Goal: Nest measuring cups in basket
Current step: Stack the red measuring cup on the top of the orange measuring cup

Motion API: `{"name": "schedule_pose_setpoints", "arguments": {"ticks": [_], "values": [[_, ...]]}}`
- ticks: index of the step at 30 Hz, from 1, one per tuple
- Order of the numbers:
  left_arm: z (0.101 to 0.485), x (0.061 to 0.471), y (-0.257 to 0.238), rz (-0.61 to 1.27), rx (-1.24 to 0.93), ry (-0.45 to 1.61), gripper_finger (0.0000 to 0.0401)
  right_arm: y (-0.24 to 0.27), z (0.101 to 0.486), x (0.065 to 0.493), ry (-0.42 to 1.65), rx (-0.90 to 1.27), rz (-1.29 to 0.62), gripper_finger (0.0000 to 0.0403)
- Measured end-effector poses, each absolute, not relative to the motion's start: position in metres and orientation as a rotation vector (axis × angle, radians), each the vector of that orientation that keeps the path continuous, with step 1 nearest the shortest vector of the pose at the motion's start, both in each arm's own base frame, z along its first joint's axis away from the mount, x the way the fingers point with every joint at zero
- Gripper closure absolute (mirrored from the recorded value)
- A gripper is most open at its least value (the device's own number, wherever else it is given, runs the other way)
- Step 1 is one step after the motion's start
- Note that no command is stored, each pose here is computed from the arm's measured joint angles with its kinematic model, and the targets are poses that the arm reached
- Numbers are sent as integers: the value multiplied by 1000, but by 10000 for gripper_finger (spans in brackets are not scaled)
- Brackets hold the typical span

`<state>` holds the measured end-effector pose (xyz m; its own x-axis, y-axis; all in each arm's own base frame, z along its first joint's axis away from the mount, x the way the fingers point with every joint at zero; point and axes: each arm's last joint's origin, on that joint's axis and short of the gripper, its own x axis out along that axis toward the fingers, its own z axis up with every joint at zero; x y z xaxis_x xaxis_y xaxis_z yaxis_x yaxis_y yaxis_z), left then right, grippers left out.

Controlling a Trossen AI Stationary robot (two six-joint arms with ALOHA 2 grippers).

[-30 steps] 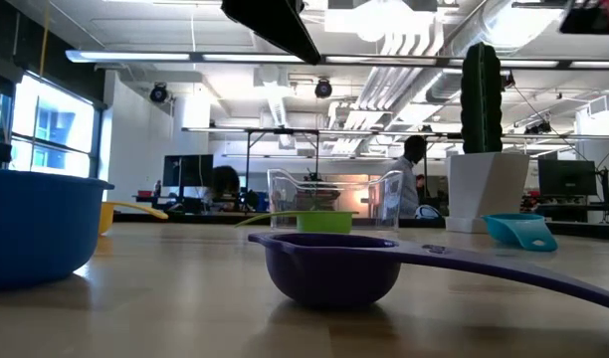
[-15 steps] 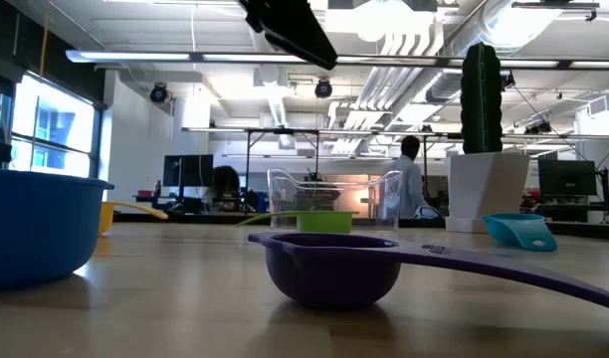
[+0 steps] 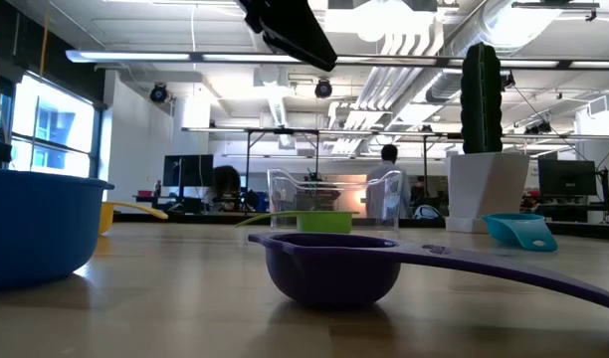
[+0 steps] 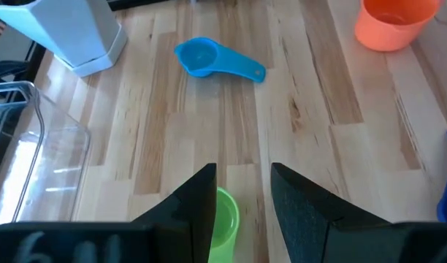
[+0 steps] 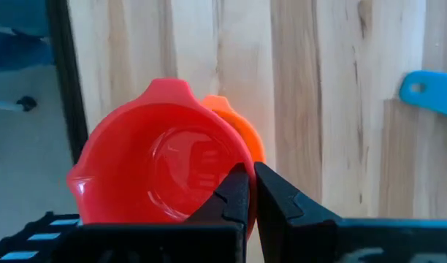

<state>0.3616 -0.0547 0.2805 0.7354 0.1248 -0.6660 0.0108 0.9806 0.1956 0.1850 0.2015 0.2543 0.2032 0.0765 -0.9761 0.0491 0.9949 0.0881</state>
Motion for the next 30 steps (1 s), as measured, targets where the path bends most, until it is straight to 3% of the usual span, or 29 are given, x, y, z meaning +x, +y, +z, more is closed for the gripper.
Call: {"name": "schedule_pose_setpoints", "arguments": {"ticks": [30], "values": [[280, 361, -55, 62, 194, 748, 281, 213, 225, 195, 1442, -24, 25, 402]]}}
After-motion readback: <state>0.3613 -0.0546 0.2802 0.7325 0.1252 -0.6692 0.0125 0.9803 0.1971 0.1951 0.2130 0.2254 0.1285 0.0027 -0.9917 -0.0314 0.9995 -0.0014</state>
